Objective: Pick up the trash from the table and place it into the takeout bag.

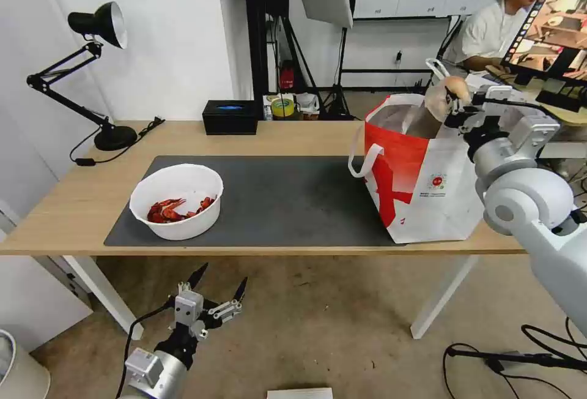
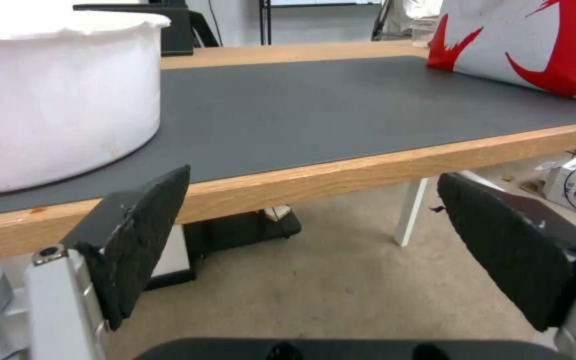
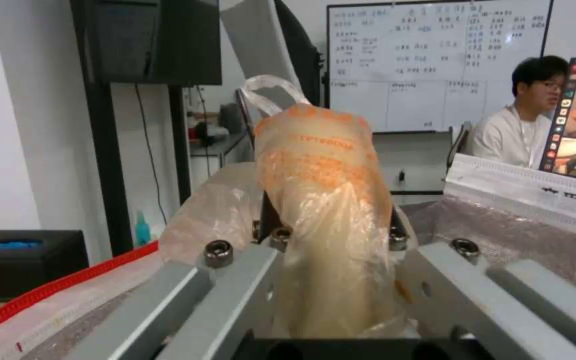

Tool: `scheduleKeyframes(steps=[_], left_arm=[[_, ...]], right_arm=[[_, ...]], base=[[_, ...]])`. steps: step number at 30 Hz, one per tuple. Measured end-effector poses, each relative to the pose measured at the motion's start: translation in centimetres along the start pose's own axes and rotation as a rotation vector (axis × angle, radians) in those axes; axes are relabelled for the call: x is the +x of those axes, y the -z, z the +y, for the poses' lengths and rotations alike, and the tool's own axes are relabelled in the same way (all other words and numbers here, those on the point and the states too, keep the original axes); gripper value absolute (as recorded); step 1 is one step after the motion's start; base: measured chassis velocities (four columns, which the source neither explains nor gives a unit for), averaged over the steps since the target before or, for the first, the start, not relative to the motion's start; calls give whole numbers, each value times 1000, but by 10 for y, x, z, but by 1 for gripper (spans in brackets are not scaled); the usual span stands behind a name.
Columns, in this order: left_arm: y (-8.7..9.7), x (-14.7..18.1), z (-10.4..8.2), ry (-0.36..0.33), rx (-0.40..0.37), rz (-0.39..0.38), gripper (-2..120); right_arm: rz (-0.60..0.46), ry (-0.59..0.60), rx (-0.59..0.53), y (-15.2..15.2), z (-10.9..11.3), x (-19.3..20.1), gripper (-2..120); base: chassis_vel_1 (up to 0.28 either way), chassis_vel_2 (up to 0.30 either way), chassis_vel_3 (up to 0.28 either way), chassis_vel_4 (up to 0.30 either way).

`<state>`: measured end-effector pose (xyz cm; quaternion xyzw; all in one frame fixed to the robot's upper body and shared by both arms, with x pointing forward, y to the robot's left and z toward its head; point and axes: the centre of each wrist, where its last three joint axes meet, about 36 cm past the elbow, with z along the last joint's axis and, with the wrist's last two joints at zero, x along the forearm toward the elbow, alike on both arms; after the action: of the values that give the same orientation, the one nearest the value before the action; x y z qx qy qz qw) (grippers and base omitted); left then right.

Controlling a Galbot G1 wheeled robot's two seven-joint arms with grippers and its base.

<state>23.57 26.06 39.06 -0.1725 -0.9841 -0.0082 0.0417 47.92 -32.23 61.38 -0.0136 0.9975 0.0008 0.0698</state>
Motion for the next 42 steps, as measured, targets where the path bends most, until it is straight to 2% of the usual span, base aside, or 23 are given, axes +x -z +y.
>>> scheduleKeyframes(steps=[3,5,6,9,11,12,13,14,16,18,19,22,23,25,26,28,42], left_arm=[[0,0,1,-1,0,1,100],[-1,-1,2,-1,-1,4,100],[-1,-1,2,-1,-1,4,100],[0,-1,4,-3,-3,3,100],[0,-1,4,-3,-4,3,100],[0,-1,4,-3,-4,3,100],[0,-1,4,-3,-4,3,100],[0,-1,4,-3,-4,3,100],[0,-2,4,-3,-4,2,100],[0,-3,4,-6,-3,0,100],[0,-3,4,-6,-3,0,100],[0,-4,2,-7,1,-2,100],[0,-4,2,-7,1,-2,100],[1,-4,2,-8,1,-4,100],[1,-4,2,-8,1,-4,100],[2,-4,2,-7,0,-7,100],[4,-1,1,-3,0,-10,100]], right_arm=[[5,5,-5,-1,1,1,7],[16,12,-12,-3,2,2,16],[16,12,-12,-3,2,2,16],[33,17,-16,-9,3,5,31],[35,17,-16,-10,3,5,32],[41,17,-17,-12,4,7,41],[41,17,-17,-12,4,7,41],[44,18,-18,-14,4,8,47],[45,19,-18,-14,5,8,51],[46,20,-15,-14,4,9,63],[46,20,-15,-14,4,9,63],[52,24,-6,-15,4,12,78],[52,24,-6,-15,4,12,78],[51,28,-3,-14,4,14,89],[51,28,-3,-14,4,14,89],[49,32,-3,-13,6,15,97],[57,38,-5,-16,8,19,100]], base=[[0,0,0,0],[0,0,0,0],[0,0,0,0],[0,0,0,0],[0,0,0,0],[0,0,0,0],[0,0,0,0],[0,0,0,0],[0,0,0,0],[0,0,0,0],[0,0,0,0],[0,0,0,0],[0,0,0,0],[0,0,0,0],[0,0,0,0],[0,0,0,0],[0,0,0,0]])
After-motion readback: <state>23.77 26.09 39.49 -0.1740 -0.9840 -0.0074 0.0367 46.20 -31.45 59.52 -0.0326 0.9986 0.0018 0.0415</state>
